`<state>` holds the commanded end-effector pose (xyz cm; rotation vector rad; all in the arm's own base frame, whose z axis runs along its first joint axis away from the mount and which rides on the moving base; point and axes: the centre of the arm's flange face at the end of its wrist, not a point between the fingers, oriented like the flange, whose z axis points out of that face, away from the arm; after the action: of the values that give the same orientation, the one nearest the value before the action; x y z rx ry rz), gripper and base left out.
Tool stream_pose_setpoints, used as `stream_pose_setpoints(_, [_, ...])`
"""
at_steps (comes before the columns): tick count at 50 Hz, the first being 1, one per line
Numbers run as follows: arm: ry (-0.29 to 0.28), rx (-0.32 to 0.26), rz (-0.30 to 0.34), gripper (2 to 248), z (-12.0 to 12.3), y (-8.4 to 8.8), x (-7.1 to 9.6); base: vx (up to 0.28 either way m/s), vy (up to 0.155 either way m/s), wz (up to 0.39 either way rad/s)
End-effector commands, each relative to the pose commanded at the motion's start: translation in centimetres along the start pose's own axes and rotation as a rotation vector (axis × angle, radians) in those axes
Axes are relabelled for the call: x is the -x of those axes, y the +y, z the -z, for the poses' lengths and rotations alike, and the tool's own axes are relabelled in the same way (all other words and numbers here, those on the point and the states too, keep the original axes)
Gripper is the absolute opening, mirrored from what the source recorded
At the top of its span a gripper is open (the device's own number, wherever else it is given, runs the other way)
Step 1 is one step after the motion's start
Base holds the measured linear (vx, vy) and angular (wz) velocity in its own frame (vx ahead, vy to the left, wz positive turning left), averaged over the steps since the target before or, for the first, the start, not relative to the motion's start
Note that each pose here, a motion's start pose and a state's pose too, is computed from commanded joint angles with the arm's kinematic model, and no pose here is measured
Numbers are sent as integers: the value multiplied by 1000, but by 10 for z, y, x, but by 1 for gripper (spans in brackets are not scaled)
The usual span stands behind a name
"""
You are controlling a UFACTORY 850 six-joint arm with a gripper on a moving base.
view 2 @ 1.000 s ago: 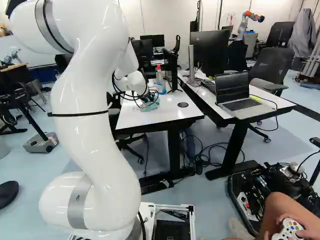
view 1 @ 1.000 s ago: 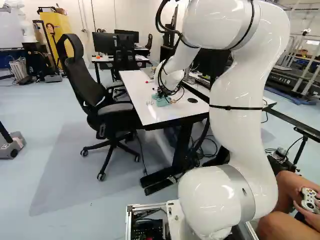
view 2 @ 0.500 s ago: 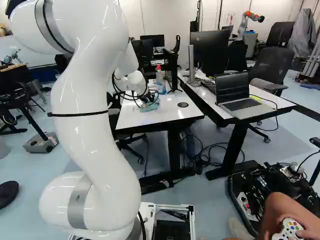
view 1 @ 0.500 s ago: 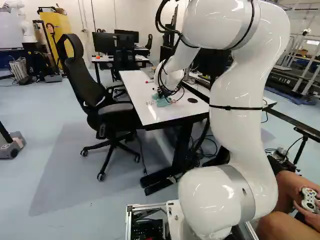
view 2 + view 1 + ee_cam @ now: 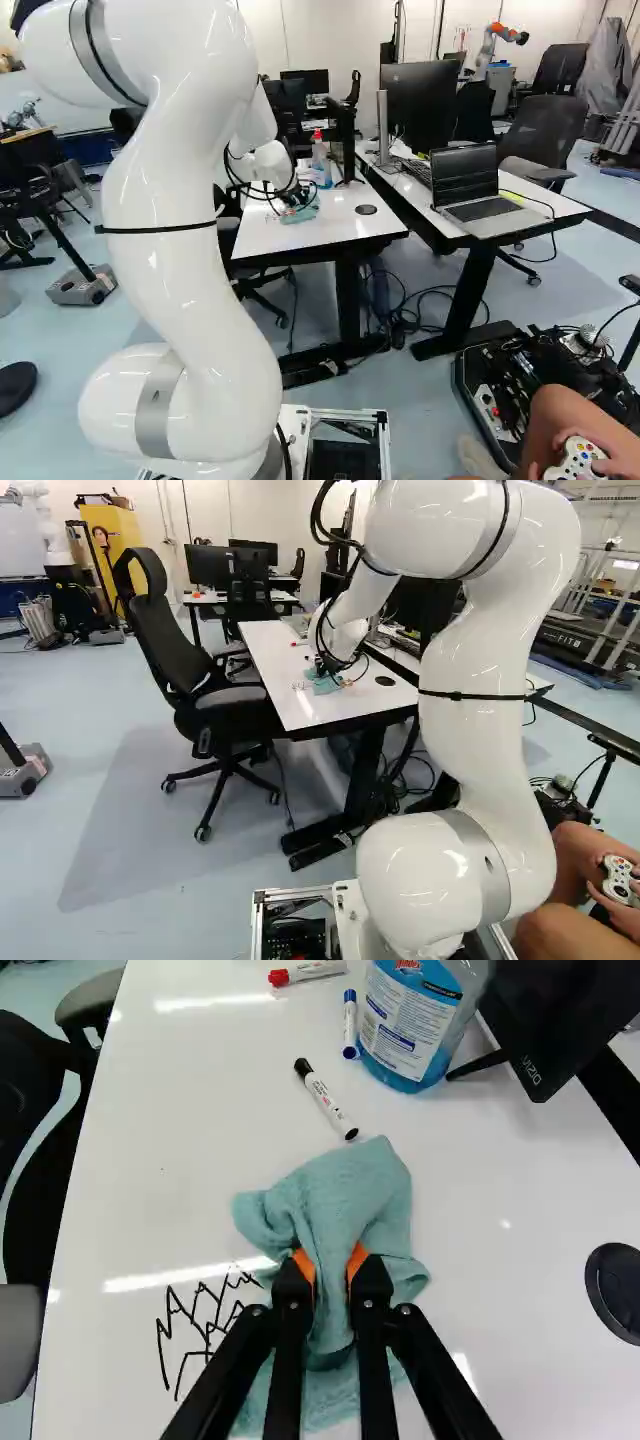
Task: Clean the table with the green towel
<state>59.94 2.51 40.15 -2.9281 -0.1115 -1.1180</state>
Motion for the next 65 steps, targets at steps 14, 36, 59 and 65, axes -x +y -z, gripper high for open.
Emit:
stream_pose_setpoints(14, [0,0,0,53,0,0,0,0,0,0])
stream_pose_setpoints(36, [6,-11,12,53,-7,-10,-7,0,0,0])
stream_pose_setpoints(59, [14,-52,58,53,-12,-48,-13,0,0,0])
stream_pose_setpoints(65, [15,-63,70,53,-12,-58,-13,0,0,0])
